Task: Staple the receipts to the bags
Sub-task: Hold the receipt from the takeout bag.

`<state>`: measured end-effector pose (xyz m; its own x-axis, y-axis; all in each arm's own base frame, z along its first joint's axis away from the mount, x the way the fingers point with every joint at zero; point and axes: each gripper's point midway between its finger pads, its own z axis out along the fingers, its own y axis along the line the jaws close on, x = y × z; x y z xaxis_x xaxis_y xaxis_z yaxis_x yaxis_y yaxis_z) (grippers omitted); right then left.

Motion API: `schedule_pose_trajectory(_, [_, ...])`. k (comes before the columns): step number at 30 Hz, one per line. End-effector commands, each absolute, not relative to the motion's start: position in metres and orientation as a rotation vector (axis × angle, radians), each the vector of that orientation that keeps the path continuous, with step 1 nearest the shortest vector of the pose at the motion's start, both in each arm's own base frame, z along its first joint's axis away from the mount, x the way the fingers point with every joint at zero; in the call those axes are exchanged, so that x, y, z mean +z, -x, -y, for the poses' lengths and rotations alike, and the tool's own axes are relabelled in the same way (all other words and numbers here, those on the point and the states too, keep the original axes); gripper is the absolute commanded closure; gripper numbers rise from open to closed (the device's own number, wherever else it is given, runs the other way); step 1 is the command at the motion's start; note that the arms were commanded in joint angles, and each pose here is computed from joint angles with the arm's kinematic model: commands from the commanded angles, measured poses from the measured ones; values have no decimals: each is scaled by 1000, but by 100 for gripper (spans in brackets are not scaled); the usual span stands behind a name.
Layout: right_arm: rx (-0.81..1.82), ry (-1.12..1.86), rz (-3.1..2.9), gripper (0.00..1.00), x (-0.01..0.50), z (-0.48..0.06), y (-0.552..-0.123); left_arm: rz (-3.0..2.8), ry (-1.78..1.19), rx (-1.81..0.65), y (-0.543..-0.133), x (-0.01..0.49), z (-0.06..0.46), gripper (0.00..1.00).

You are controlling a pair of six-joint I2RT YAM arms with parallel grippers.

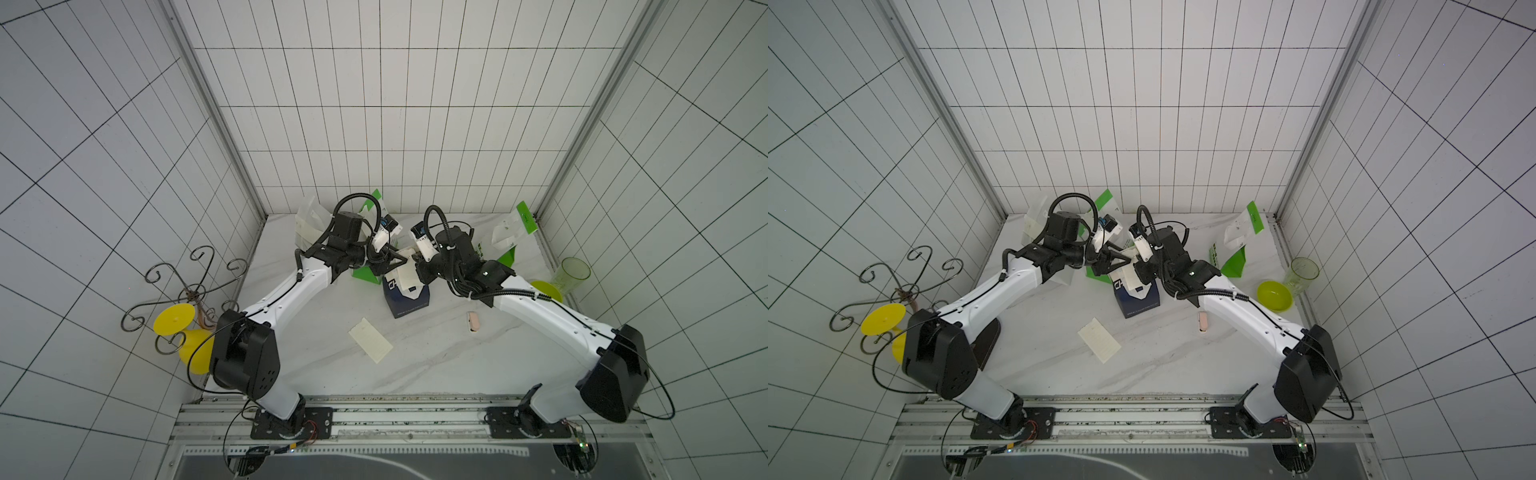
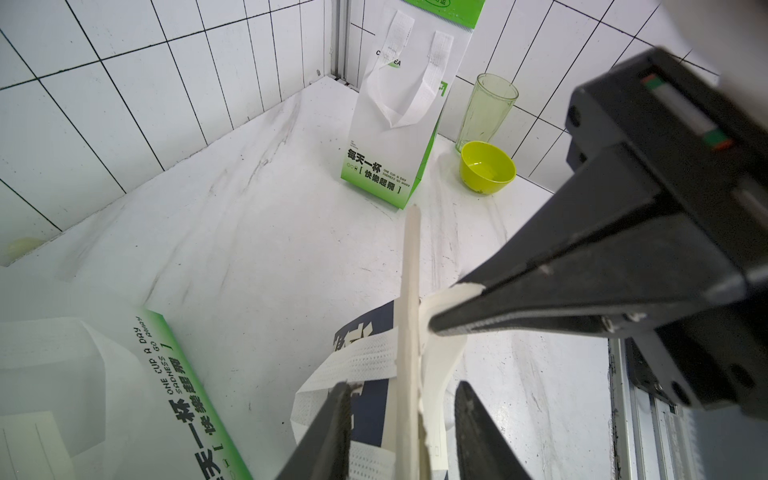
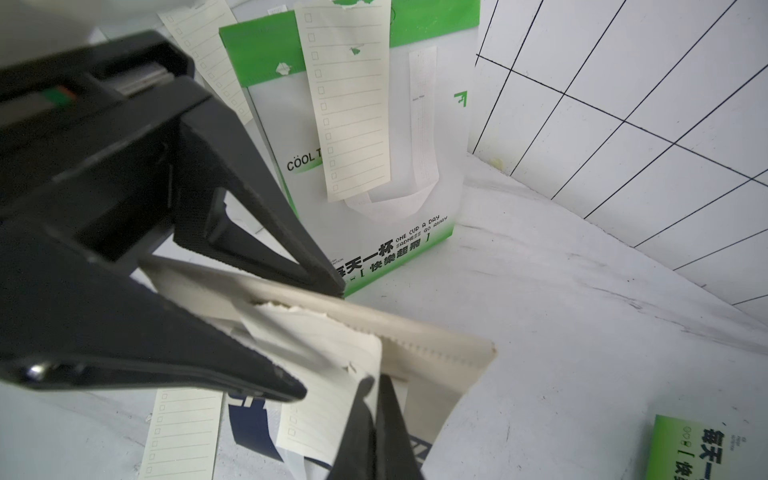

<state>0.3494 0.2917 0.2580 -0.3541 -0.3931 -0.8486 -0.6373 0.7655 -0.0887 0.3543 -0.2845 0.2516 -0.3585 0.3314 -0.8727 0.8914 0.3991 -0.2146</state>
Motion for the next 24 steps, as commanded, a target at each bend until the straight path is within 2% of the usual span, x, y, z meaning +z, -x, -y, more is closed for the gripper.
schedule_pose_trajectory(1, [280, 751, -1893, 100, 309, -295, -359, -1853, -1076, -898, -357, 257, 287, 60])
schedule_pose_trajectory(17, [275, 736, -1872, 100, 319, -299, -360, -1851, -1075, -895, -357, 258, 287, 65])
schedule_pose_trajectory(20, [274, 736, -1874, 100, 318, -299, -360, -1852, -1075, -894, -357, 257, 287, 70])
schedule_pose_trajectory(24, [274, 730, -1877, 100, 315, -300, -361, -1850, -1078, -895, -357, 257, 288, 84])
